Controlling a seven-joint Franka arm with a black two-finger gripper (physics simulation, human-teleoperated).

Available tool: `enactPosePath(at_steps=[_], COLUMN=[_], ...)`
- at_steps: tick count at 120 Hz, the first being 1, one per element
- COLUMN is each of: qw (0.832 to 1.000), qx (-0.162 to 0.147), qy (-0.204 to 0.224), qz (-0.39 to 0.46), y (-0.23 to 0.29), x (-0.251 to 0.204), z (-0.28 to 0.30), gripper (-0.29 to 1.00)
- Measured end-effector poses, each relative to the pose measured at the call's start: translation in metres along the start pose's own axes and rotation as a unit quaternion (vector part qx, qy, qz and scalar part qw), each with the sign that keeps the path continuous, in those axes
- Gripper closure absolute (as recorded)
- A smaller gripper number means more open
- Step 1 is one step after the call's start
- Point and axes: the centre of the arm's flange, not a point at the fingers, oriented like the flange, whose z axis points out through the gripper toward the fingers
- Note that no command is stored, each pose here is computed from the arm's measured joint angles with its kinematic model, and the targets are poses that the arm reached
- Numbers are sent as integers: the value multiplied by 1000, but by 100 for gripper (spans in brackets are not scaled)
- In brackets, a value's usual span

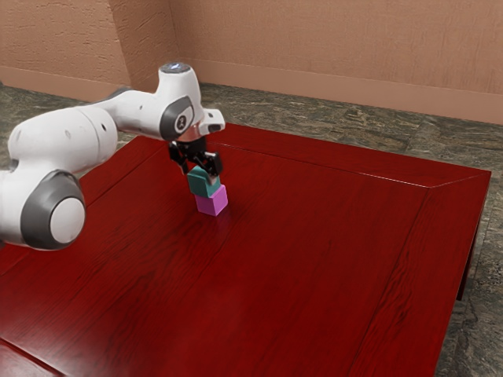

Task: Pick up the blue block with one arm, and put the blue block on the table with one arm

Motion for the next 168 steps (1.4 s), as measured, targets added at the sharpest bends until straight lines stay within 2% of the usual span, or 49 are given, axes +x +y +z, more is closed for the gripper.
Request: enactPosePath(at_steps=[46, 68, 87, 126, 168], qw=[1000, 1000, 1000, 997, 995], qx=[-9, -7, -6, -30, -52], qy=[20, 24, 24, 22, 0], qz=[-3, -4, -1, 69, 83], y=[-2, -4, -1, 116, 151], x=[10, 11, 13, 20, 14], z=[25, 25, 12, -12, 35], gripper=[0, 23, 28, 31, 31])
